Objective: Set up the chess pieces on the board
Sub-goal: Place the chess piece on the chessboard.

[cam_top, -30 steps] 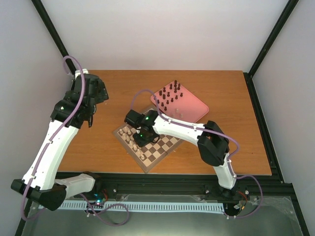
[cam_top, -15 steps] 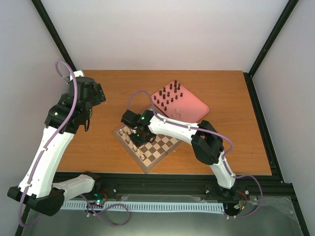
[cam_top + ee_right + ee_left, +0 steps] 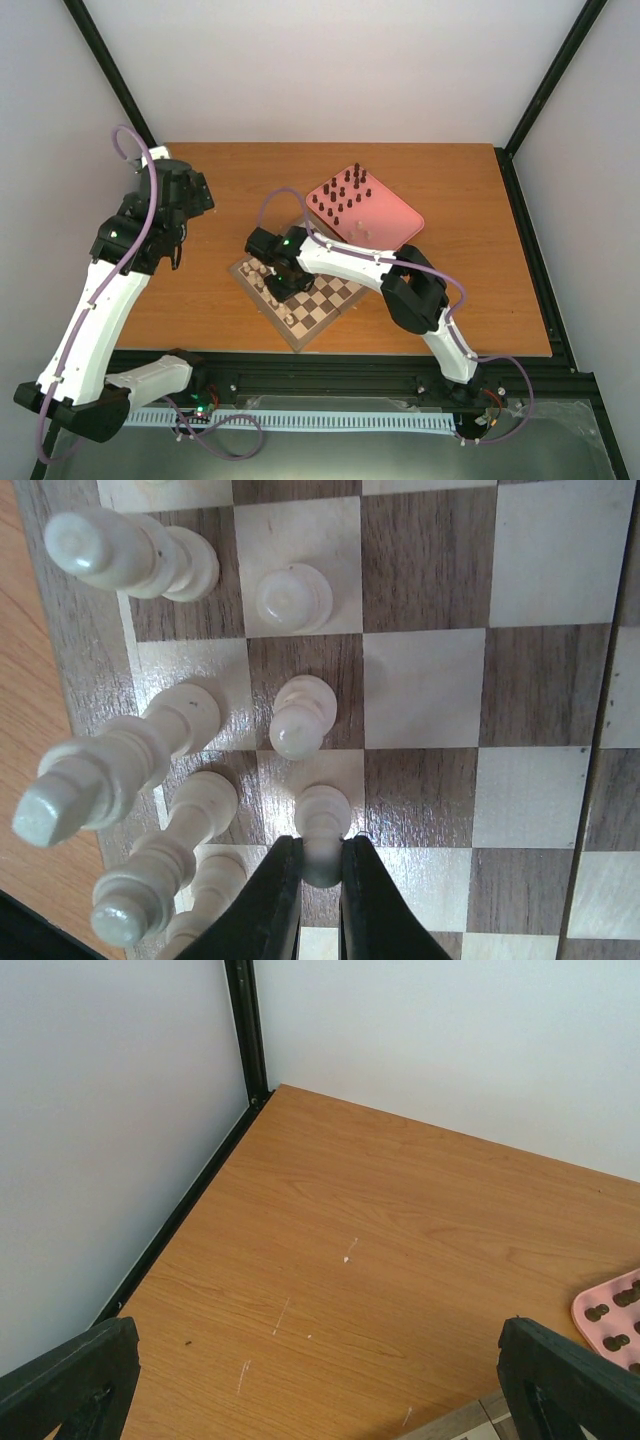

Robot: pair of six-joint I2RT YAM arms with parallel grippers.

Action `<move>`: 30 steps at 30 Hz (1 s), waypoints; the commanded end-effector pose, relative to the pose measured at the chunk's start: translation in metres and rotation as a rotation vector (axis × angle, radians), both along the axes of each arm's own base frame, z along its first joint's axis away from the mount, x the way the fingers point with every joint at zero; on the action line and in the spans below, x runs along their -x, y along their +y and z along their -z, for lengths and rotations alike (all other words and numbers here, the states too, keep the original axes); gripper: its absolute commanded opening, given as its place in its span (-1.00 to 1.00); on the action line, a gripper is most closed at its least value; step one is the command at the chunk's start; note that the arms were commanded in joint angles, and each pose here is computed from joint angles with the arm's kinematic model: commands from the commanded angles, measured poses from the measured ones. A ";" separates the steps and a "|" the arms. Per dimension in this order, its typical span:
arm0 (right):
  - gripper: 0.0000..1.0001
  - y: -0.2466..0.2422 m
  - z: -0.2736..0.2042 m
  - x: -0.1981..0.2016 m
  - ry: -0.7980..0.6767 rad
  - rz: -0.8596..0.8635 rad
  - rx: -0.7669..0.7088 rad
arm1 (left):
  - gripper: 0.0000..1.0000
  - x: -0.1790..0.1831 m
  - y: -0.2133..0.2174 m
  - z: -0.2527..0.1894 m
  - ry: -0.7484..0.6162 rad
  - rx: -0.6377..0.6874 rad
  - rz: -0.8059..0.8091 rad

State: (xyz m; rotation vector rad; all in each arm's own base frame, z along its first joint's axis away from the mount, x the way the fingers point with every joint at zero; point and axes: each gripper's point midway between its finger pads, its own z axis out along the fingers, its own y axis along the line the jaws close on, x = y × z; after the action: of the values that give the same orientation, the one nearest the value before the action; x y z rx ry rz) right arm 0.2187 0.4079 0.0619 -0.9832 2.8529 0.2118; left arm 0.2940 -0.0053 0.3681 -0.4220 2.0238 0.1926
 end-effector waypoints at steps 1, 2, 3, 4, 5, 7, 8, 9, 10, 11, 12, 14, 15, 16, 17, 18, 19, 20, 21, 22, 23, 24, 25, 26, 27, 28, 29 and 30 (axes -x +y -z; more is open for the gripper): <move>-0.90 0.004 0.003 0.004 0.011 -0.020 0.011 | 0.99 0.006 0.004 -0.003 -0.011 -0.002 -0.014; -0.90 0.004 0.003 0.004 0.008 -0.019 0.011 | 0.99 0.006 0.003 -0.002 -0.008 -0.003 -0.013; -0.90 0.005 0.003 0.003 0.007 -0.019 0.010 | 0.99 0.006 0.003 -0.003 -0.010 -0.004 -0.012; -0.90 0.005 0.003 0.003 0.007 -0.020 0.008 | 0.99 0.007 0.004 -0.002 -0.009 -0.005 -0.014; -0.90 0.006 0.002 0.003 0.006 -0.020 0.003 | 0.99 0.007 0.004 -0.003 -0.010 -0.006 -0.015; -0.90 0.007 0.002 0.003 0.007 -0.023 0.004 | 0.99 0.007 0.005 -0.004 -0.012 -0.009 -0.016; -0.90 0.006 0.002 0.004 0.009 -0.025 0.007 | 0.99 0.007 0.005 -0.004 -0.013 -0.009 -0.017; -0.89 0.006 0.003 0.004 0.011 -0.026 0.007 | 1.00 0.007 0.005 -0.004 -0.013 -0.010 -0.017; -0.88 0.006 0.002 0.004 0.012 -0.027 0.007 | 1.00 0.007 0.005 -0.004 -0.013 -0.011 -0.018; -0.85 0.006 0.002 0.004 0.012 -0.029 0.007 | 0.99 0.007 0.006 -0.003 -0.011 -0.013 -0.019; -0.82 0.006 0.001 0.005 0.010 -0.032 0.006 | 0.99 0.008 0.006 -0.003 -0.011 -0.013 -0.019; -0.74 0.004 -0.001 0.006 0.010 -0.034 0.010 | 0.99 0.008 0.006 -0.003 -0.010 -0.013 -0.020; -0.69 0.003 -0.002 0.006 0.009 -0.032 0.011 | 0.99 0.007 0.006 -0.002 -0.009 -0.012 -0.020; -0.64 0.002 -0.003 0.006 0.009 -0.032 0.014 | 0.99 0.007 0.006 -0.003 -0.012 -0.011 -0.022; -0.60 0.002 -0.004 0.007 0.008 -0.034 0.014 | 0.99 0.007 0.006 -0.003 -0.013 -0.010 -0.022; -0.56 0.001 -0.005 0.007 0.006 -0.035 0.013 | 0.99 0.007 0.006 -0.003 -0.012 -0.009 -0.021; -0.54 0.002 -0.006 0.007 0.004 -0.037 0.010 | 0.99 0.007 0.006 -0.003 -0.014 -0.008 -0.021; -0.51 0.002 -0.008 0.007 0.003 -0.038 0.010 | 0.99 0.007 0.005 -0.002 -0.013 -0.007 -0.020; -0.47 0.002 -0.009 0.007 0.000 -0.040 0.006 | 0.99 0.007 0.005 -0.003 -0.014 -0.007 -0.019; -0.44 0.002 -0.011 0.007 -0.005 -0.040 0.003 | 0.99 0.007 0.005 -0.003 -0.015 -0.008 -0.019; -0.42 0.003 -0.014 0.007 -0.008 -0.042 -0.003 | 0.99 0.006 0.005 -0.003 -0.015 -0.008 -0.018; -0.38 0.003 -0.016 0.007 -0.012 -0.042 -0.006 | 0.99 0.006 0.005 -0.004 -0.016 -0.009 -0.018; -0.35 0.003 -0.020 0.005 -0.020 -0.041 -0.010 | 0.99 0.007 0.005 -0.005 -0.020 -0.008 -0.018; -0.31 0.003 -0.024 0.005 -0.029 -0.041 -0.015 | 0.99 0.007 0.005 -0.006 -0.023 -0.007 -0.019; -0.27 0.003 -0.029 0.004 -0.038 -0.041 -0.024 | 0.99 0.007 0.005 -0.006 -0.024 -0.008 -0.018; -0.25 0.003 -0.034 0.002 -0.049 -0.038 -0.029 | 0.99 0.007 0.005 -0.008 -0.027 -0.007 -0.018; -0.22 0.001 -0.040 -0.001 -0.066 -0.034 -0.031 | 0.99 0.007 0.005 -0.008 -0.029 -0.007 -0.018; -0.18 0.000 -0.046 -0.003 -0.086 -0.029 -0.035 | 0.99 0.007 0.005 -0.009 -0.032 -0.007 -0.018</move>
State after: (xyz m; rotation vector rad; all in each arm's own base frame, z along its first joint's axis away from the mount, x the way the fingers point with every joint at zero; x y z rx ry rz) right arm 0.2160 0.4055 0.0643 -1.0304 2.8458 0.1873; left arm 0.2928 -0.0026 0.3668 -0.4281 2.0206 0.2105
